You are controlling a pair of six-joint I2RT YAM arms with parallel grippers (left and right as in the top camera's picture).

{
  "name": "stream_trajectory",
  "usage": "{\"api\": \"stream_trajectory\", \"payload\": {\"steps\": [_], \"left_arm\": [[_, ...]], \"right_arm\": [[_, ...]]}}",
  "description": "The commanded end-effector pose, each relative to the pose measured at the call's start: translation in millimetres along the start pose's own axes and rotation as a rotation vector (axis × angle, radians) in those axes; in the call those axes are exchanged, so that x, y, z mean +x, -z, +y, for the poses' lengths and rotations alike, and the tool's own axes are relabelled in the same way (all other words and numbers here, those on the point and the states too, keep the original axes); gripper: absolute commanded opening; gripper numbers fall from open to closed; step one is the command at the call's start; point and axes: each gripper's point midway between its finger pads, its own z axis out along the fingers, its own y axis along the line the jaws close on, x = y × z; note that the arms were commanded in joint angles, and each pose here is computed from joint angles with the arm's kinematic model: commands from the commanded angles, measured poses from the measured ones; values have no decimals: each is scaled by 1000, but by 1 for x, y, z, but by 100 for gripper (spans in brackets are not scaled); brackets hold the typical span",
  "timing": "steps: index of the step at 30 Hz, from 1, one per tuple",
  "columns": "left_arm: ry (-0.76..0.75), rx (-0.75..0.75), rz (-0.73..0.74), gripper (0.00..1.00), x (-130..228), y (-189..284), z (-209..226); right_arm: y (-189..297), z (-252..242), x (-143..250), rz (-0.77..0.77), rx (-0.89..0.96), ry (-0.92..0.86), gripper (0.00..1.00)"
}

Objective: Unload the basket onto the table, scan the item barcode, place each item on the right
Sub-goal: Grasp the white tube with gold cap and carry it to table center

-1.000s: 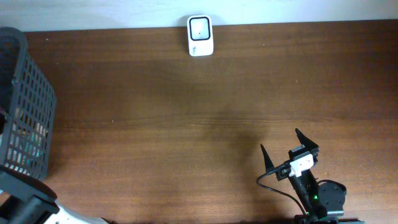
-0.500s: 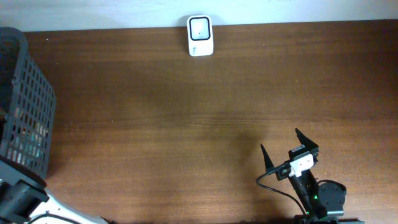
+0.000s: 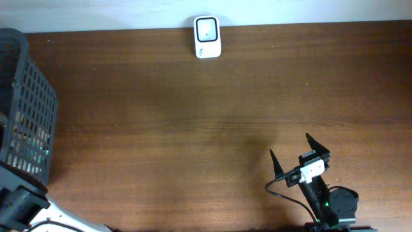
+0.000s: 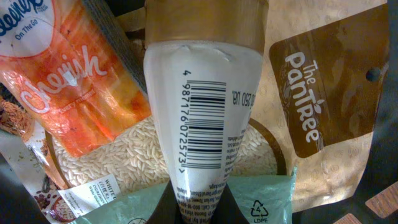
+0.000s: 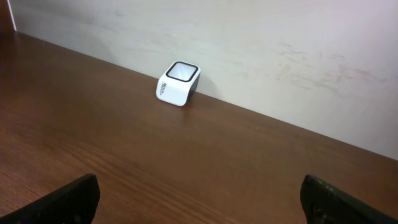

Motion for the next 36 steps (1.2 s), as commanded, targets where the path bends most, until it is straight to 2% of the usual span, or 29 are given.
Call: {"api": "stream_trajectory", "payload": {"steps": [1,6,8,13,19,21,24,26,28,33,36], "left_arm": [[12,28,18,0,3,3,-5],[15,105,-112,0,-24,57,-19],[24,177,-257,0,-45,114,-32],[55,286,-532,0,-64,235,-49],[-4,433,-831,0,-39,374,-84],[-70,471,-944,0,-19,421,-104],[-160,537,-1023,0,16,463,-135],[-236,605,-1009,0,44,475,-163],[-319,675,-932,0,72,470,-197],[-578,798,-573,0,150,409,-297],[-652,808,-363,0,186,354,-351]], "right_arm": [[0,3,2,-1,-12,-11,98],[0,3,2,-1,-12,-11,98],[0,3,2,-1,-12,-11,98],[0,3,2,-1,-12,-11,98],[0,3,2,-1,-12,-11,98],[0,3,2,-1,-12,-11,98],[0,3,2,-1,-12,-11,98],[0,3,2,-1,-12,-11,98],[0,3,2,-1,-12,-11,98],[0,3,2,-1,-12,-11,98],[0,3,2,-1,-12,-11,98]]}}
